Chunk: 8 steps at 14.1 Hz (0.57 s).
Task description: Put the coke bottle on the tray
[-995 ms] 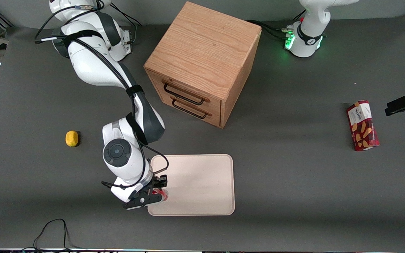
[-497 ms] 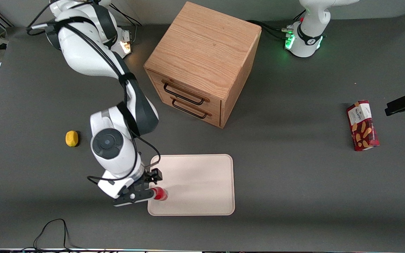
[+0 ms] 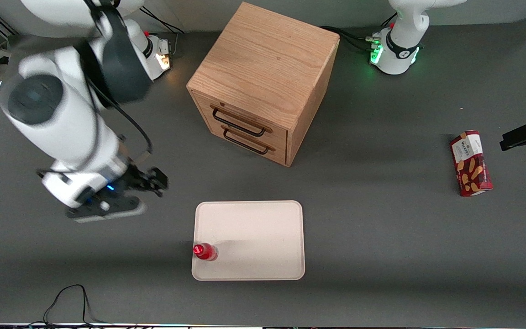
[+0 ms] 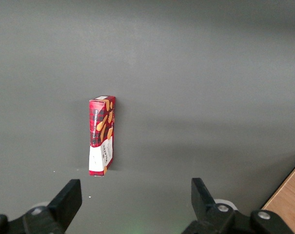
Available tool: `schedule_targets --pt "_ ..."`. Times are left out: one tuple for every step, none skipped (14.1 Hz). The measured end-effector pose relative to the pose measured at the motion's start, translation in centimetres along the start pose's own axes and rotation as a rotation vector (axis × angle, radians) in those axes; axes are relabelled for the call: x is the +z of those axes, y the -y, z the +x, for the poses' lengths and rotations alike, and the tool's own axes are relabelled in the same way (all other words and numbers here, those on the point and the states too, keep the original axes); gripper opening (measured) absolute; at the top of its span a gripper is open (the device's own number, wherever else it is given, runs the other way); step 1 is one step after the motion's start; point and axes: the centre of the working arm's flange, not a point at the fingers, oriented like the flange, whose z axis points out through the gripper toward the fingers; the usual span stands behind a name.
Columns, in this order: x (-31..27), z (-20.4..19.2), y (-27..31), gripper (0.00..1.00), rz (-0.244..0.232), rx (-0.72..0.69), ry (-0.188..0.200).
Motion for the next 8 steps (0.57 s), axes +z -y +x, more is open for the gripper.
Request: schedule_targets --pt "-1.8 -1.4 -2.3 1.00 0.006 -0.009 -0.003" --pt "-3.2 -3.0 -4.9 1.00 0.010 -0.023 -0.003" --pt "-4.2 -4.5 -7.5 1.00 0.014 -0.032 0.000" --pt "-4.8 -6.0 -10.2 1.00 0.017 -0.030 0.007" --pt "-5.1 -7.5 -12.8 1.00 0.019 -0.022 0.017" --pt "-5.0 -8.9 -15.1 1.00 0.020 -0.006 0.029" --pt "-4.8 -10.2 -17.1 1.00 0.021 0.014 0.042" --pt "-4.4 -11.3 -18.6 1.00 0.023 0.033 0.055"
